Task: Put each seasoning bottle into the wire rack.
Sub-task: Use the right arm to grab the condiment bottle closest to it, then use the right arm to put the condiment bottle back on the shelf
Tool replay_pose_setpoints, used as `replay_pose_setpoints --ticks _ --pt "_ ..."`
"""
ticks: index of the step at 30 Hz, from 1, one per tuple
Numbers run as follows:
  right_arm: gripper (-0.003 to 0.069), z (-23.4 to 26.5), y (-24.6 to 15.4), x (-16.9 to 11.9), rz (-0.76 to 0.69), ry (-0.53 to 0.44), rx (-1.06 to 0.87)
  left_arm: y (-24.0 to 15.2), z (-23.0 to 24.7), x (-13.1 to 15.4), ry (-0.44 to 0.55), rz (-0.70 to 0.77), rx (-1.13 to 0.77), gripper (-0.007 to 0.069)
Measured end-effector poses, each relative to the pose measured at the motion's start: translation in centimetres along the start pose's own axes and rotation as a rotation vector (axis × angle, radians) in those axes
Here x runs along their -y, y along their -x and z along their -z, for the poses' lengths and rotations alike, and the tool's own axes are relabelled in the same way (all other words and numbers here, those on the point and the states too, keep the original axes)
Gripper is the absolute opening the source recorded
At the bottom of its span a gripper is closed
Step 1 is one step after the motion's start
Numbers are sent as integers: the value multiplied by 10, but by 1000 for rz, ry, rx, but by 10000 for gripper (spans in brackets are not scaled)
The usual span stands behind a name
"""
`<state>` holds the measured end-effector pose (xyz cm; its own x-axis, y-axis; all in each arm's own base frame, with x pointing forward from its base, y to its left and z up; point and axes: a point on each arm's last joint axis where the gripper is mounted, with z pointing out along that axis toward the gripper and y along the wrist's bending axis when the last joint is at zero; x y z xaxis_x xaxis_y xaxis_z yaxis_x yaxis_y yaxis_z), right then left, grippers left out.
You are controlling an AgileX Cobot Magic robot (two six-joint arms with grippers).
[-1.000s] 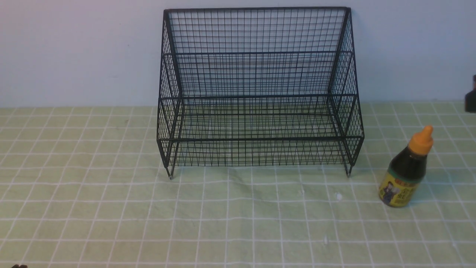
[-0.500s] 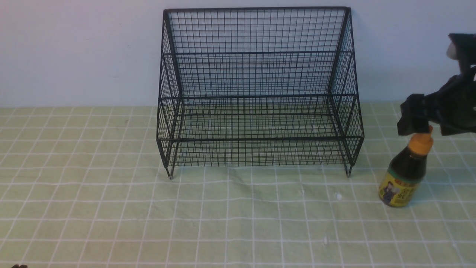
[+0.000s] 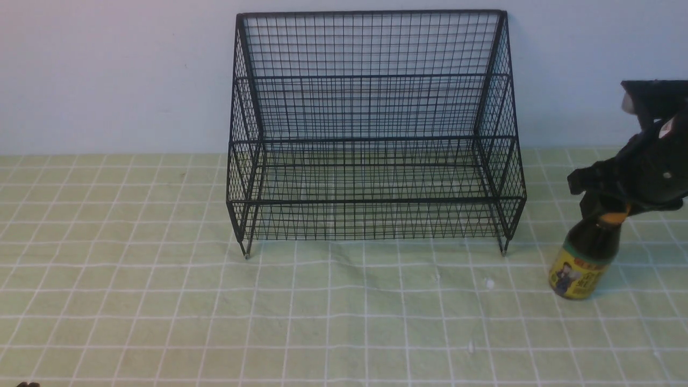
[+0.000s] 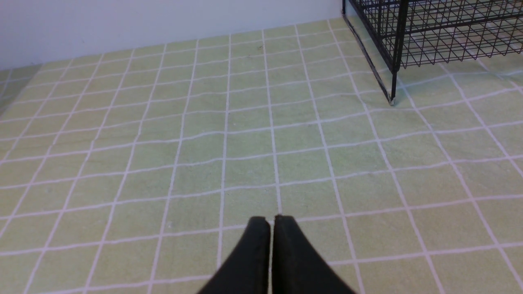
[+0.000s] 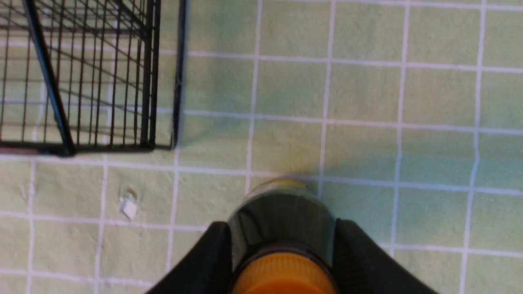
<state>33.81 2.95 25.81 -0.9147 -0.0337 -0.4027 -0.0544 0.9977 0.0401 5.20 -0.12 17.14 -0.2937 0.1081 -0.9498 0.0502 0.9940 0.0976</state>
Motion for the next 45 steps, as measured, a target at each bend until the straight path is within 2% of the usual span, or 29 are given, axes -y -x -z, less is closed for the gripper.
replay_pose_setpoints --ticks 4,8,9,11,13,18,22,25,36,42,45 --pt "293 19 1 -1 18 0 -8 0 0 0 0 0 0 -7" --pt "293 65 15 -5 40 28 91 0 0 0 0 0 0 -7" --pt "293 94 23 -10 48 67 172 0 0 0 0 0 0 -7" --pt "293 121 30 -19 71 107 241 0 0 0 0 0 0 -7" --pt "293 133 33 -26 95 131 287 0 0 0 0 0 0 -7" --pt "293 157 47 -66 196 214 389 0 0 0 0 0 0 -7" --pt "293 141 65 -93 242 256 399 0 0 0 0 0 0 -7" --pt "293 112 76 -101 244 254 353 0 0 0 0 0 0 -7" --pt "293 21 87 -108 250 210 175 0 0 0 0 0 0 -7" --pt "295 4 84 -108 257 196 108 0 0 0 0 0 0 -7" --pt "324 6 83 -107 253 194 90 0 0 0 0 0 0 -7"
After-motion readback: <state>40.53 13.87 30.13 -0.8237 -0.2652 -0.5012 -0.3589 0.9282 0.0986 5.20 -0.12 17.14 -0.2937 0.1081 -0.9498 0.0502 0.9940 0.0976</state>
